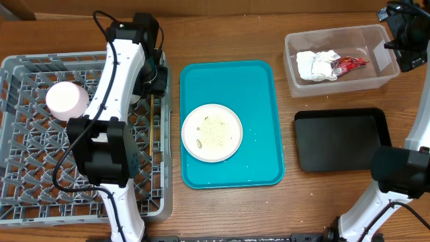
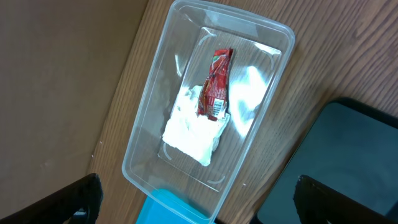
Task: Sort waste into correct bins and load items into the dishwasher
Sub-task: 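Carry the second chopstick to the rack and release it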
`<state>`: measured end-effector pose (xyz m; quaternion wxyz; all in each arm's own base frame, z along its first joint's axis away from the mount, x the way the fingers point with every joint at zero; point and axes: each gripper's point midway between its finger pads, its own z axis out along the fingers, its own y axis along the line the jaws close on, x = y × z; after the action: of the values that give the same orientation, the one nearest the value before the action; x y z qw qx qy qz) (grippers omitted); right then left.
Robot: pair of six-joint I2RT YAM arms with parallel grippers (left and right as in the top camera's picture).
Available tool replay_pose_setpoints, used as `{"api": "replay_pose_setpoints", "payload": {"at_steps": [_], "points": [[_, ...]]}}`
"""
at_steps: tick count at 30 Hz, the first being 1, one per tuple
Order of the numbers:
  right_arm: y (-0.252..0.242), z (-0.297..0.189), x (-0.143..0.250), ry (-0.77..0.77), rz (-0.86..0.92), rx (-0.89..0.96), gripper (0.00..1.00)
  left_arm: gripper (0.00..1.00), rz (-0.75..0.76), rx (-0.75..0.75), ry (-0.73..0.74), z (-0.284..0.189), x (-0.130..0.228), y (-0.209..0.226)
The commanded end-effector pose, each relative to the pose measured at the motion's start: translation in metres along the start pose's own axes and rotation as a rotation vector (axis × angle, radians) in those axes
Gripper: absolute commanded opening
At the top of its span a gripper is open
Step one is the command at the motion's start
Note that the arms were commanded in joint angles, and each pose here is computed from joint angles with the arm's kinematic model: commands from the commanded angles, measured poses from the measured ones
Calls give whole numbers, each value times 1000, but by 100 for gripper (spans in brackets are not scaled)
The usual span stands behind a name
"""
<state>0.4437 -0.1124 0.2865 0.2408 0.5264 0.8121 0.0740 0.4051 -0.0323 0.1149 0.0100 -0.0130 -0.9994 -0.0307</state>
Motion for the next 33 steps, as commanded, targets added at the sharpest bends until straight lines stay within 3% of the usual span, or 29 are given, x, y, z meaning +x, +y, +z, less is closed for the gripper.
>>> {"api": "replay_pose_setpoints", "payload": {"at_steps": [1,9,13,18,21,25,28,33], "points": [[-1,-1,-3,-12,1,2,100,50,-34,12,8,-8,3,-3],[-1,-1,-3,-12,1,3,100,69,-29,201,-47,-68,3,-31],[-1,-1,-3,-12,1,3,100,90,-8,365,-132,-110,-3,-55],[-1,-1,-3,-12,1,3,100,100,25,525,-201,-144,-5,-80],[-1,-1,-3,-12,1,3,100,100,9,453,-217,-141,-8,-67],[-1,-1,-3,-12,1,3,100,100,-366,153,-233,-125,-17,11],[-1,-1,-3,-12,1,3,100,100,-527,95,-242,-123,-18,45],[-1,-1,-3,-12,1,3,100,100,-525,34,-250,-121,-16,68]]}}
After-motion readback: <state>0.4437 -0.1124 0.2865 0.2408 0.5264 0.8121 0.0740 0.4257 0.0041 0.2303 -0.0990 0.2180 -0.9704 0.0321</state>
